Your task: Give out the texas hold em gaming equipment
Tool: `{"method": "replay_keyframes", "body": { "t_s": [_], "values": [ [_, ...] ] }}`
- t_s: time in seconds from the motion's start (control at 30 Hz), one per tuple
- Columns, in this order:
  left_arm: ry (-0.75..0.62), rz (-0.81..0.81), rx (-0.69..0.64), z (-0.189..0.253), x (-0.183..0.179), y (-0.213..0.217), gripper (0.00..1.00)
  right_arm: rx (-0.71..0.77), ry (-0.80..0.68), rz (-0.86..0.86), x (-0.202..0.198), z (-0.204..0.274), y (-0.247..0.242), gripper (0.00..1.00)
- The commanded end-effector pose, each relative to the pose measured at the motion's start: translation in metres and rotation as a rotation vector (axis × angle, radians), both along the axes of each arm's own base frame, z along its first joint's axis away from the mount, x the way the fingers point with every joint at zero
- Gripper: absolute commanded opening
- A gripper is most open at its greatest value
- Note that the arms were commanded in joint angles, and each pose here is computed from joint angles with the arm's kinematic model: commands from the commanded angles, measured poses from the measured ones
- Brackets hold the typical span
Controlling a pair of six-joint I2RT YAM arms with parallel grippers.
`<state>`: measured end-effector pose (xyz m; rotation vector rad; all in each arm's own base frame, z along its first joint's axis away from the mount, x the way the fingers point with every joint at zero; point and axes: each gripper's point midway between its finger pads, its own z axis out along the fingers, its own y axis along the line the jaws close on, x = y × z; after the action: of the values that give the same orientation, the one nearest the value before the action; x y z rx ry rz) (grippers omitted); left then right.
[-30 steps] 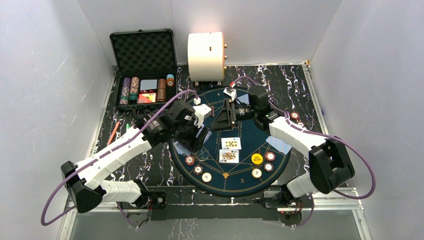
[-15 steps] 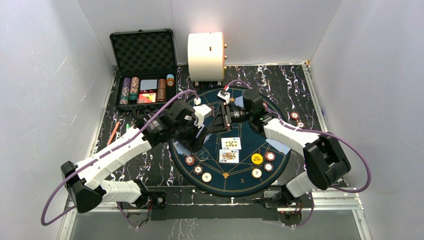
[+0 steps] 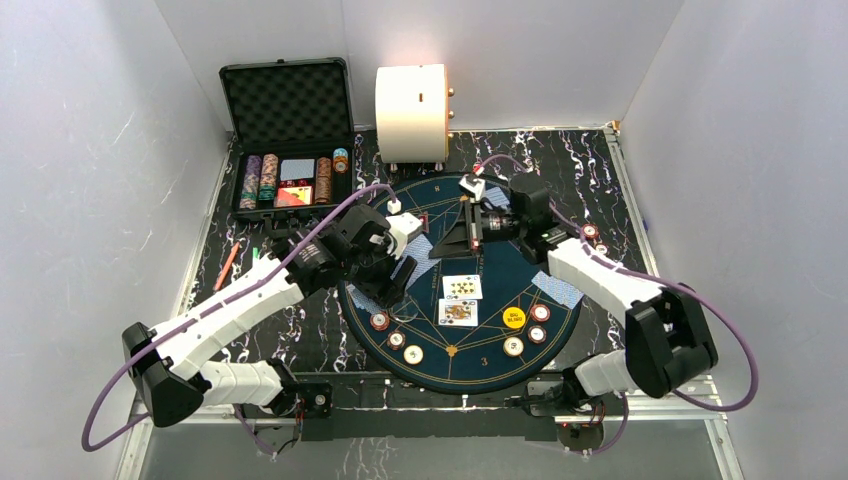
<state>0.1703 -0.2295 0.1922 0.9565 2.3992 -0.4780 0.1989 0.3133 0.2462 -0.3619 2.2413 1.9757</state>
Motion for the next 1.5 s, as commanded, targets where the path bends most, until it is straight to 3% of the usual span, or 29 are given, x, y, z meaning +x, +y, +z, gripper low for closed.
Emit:
{"method": "replay_keyframes", "body": {
  "t_s": [0.0,0.23,0.47,0.77,1.07,1.23,1.47],
  "values": [
    [-0.034,0.029,-0.014,0.009,0.002,0.007,0.0,-0.027,-0.061,-0.032,0.001,0.011,-0.027,0.0],
    [-0.053,0.057,-0.001,0.011,0.002,0.016,0.0,-0.526,-0.144,-0.301,0.041,-0.041,-0.094,0.0],
    [-0.069,0.058,-0.012,0.017,0.001,0.019,0.0,-0.568,-0.177,-0.34,0.042,-0.042,-0.103,0.0],
    [-0.074,0.057,-0.022,0.019,-0.002,0.022,0.0,-1.201,-0.212,-0.629,0.066,-0.088,-0.172,0.0],
    [-0.082,0.049,-0.032,0.024,-0.004,0.023,0.0,-1.547,-0.333,-0.667,0.09,-0.111,-0.169,0.0],
    [-0.087,0.053,-0.033,0.025,-0.007,0.027,0.0,-1.648,-0.369,-0.598,0.098,-0.137,-0.144,0.0],
    [-0.088,0.064,-0.038,0.026,-0.009,0.03,0.0,-1.586,-0.369,-0.489,0.1,-0.168,-0.084,0.0]
  ]
}}
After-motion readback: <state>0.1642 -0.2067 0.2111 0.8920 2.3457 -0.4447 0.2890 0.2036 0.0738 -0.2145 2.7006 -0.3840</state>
